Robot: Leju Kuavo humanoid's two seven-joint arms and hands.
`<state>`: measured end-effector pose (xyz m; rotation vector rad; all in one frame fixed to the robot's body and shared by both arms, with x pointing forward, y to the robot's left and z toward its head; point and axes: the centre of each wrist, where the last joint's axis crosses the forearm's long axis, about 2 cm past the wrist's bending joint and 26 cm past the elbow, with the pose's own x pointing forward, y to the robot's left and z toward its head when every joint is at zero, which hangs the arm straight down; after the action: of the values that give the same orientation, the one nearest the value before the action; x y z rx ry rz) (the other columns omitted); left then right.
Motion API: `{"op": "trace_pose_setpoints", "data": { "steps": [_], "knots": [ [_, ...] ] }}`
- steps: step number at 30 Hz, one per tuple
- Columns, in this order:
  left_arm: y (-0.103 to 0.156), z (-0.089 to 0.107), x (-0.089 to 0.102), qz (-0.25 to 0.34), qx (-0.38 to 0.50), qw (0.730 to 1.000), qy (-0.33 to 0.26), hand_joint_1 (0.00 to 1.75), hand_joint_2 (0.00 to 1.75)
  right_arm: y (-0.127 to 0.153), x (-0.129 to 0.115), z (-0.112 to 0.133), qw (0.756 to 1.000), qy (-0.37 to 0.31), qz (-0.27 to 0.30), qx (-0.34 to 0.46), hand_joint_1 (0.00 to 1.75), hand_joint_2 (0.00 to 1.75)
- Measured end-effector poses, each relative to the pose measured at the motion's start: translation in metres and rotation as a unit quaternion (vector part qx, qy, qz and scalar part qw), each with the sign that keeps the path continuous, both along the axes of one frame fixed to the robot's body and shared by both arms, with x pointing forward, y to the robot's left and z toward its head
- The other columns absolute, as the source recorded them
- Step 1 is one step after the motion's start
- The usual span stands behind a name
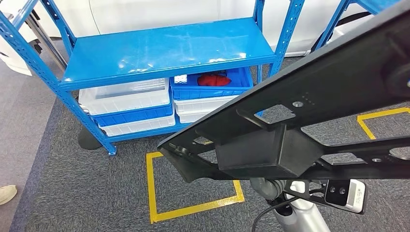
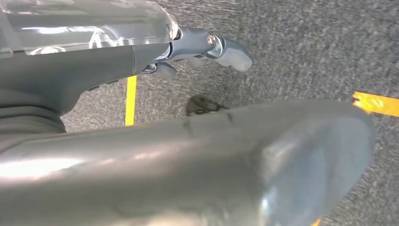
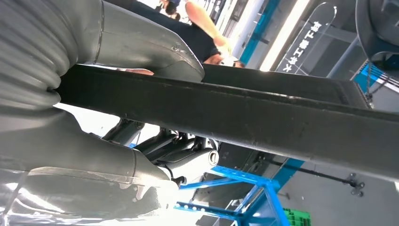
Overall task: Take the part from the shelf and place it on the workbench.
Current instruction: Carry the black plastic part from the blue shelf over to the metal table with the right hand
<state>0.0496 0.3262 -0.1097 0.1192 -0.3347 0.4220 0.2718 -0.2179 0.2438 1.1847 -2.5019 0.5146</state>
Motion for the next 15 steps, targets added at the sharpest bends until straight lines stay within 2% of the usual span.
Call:
{"op": "trace_pose_setpoints", "data": {
  "steps": [15],
  "knots": [
    [-0.003,0.000,-0.001,0.001,-0.006,1.000,-0.003,0.00,0.00,-0.018,0.004,-0.003,1.000,-0.004,-0.019,-0.019,1.75,1.75]
  ]
}}
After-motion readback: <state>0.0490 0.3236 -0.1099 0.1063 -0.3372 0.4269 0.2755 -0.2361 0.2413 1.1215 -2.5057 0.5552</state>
